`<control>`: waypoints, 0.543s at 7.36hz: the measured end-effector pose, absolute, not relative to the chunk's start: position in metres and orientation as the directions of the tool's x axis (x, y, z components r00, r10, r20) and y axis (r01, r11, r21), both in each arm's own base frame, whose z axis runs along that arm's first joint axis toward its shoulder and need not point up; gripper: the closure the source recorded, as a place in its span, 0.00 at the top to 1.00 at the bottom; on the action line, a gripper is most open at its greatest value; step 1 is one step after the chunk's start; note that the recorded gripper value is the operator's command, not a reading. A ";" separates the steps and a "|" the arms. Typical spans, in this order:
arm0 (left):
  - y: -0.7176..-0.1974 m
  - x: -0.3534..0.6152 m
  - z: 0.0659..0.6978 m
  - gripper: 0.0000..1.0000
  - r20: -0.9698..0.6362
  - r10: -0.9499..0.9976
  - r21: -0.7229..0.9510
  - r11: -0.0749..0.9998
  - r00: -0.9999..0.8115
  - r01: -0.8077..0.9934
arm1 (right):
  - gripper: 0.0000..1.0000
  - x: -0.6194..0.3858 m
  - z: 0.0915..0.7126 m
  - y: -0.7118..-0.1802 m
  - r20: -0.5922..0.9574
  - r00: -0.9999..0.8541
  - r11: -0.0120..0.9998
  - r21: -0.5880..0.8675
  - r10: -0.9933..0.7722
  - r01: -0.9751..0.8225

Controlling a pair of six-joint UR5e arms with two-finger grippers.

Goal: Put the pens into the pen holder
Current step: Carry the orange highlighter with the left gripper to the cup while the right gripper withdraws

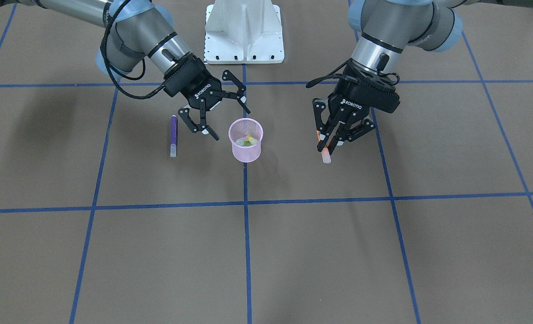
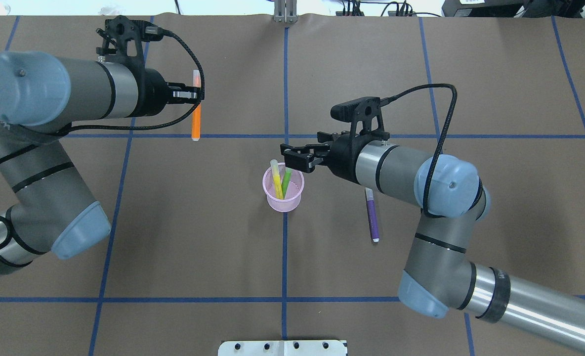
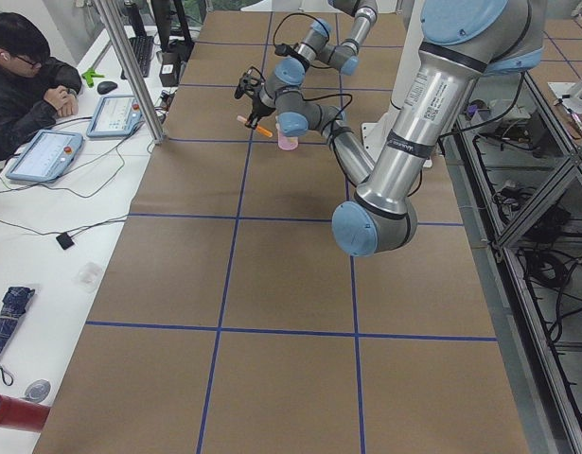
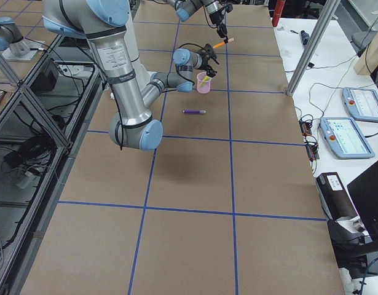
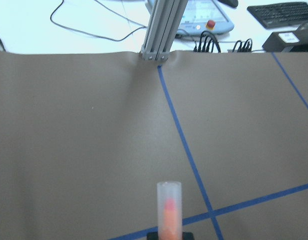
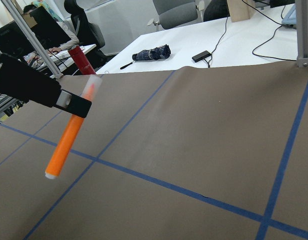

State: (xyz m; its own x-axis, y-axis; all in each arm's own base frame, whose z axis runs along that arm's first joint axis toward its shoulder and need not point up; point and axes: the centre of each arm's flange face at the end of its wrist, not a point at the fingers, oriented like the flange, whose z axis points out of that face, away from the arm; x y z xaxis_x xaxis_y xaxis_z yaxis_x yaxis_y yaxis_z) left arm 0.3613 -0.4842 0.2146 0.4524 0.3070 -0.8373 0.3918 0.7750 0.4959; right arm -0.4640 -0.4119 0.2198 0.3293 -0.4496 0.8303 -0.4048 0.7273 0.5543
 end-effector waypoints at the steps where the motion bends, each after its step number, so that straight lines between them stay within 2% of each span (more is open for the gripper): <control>1: -0.481 0.359 0.231 0.00 -0.845 0.364 0.521 0.724 0.392 0.452 | 0.99 -0.438 0.234 -0.432 0.847 0.358 0.792 0.509 -0.392 -0.336; 4: -0.458 0.382 0.260 0.00 -0.846 0.469 0.521 0.623 0.255 0.583 | 0.99 -0.362 0.279 -0.491 0.855 0.498 0.953 0.256 -0.143 -0.165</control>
State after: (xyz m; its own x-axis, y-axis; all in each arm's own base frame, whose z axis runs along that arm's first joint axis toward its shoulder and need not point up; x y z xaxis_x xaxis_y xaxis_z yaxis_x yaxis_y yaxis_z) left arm 0.3816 -0.4583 0.2596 0.2546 0.4688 -0.8458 0.5833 0.6231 0.5210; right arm -0.3618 -0.4910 0.2794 0.4977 -0.1434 0.8554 -0.1651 0.9525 0.2557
